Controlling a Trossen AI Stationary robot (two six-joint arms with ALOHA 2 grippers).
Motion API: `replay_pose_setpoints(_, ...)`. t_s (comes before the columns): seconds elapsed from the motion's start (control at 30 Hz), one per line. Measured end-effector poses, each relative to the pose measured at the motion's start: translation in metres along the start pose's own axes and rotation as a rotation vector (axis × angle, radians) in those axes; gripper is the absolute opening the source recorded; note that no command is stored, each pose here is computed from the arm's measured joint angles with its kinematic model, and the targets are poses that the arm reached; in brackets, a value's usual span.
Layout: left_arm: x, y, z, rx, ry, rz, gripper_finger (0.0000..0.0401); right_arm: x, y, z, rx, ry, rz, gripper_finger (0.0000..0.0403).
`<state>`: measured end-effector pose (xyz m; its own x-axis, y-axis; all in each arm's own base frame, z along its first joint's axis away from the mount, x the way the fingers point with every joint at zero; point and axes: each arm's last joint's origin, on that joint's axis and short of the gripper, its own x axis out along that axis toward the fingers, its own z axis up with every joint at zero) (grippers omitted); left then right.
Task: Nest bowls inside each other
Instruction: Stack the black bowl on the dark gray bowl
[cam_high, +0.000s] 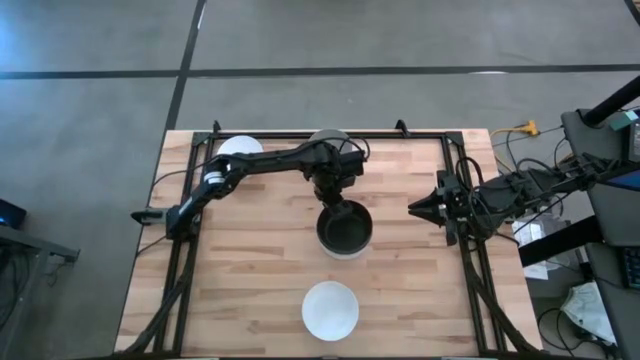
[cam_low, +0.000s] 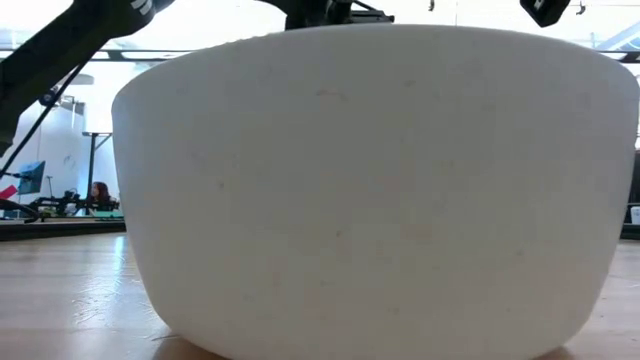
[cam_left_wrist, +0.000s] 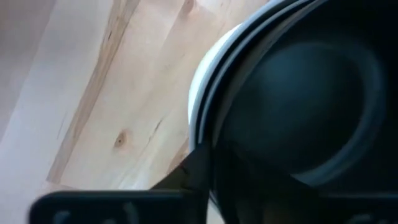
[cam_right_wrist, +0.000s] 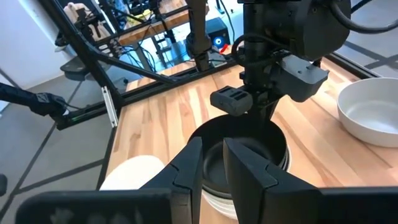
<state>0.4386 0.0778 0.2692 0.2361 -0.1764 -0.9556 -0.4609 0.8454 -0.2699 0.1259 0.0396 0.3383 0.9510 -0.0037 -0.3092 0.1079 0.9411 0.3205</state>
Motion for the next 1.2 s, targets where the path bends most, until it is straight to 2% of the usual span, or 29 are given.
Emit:
replay_pose_setpoints(0.33, -0.020, -0.003, -0.003, -0.021, -0.048, -0.015, 0.0175, 0.000, 0.000, 0.000, 0.009, 0.000, 0.000, 0.0061)
replay_pose_setpoints(0.47, -0.028, -0.003, -0.005, -0.022, -0.079, 0.015, 0.0196, 0.000, 0.000, 0.000, 0.008, 0.000, 0.000, 0.0061)
replay_pose_setpoints(0.63, -0.035, -0.003, -0.007, 0.003, -0.103, 0.037, 0.0198, 0.001, 0.000, 0.000, 0.016, 0.001, -0.001, 0.0061)
replay_pose_setpoints(0.8, -0.035, -0.002, -0.007, 0.008, -0.115, 0.066, 0.0170, 0.002, 0.001, -0.001, 0.035, 0.008, -0.004, 0.0061)
replay_pose_setpoints(1.07, -0.029, 0.000, -0.008, 0.034, -0.091, 0.076, 0.0053, 0.006, 0.002, -0.001, 0.047, 0.017, -0.008, 0.0061)
replay_pose_setpoints(1.2, -0.029, 0.000, -0.008, 0.057, -0.090, 0.076, 0.0009, 0.009, 0.003, -0.002, 0.044, 0.025, -0.012, 0.0061)
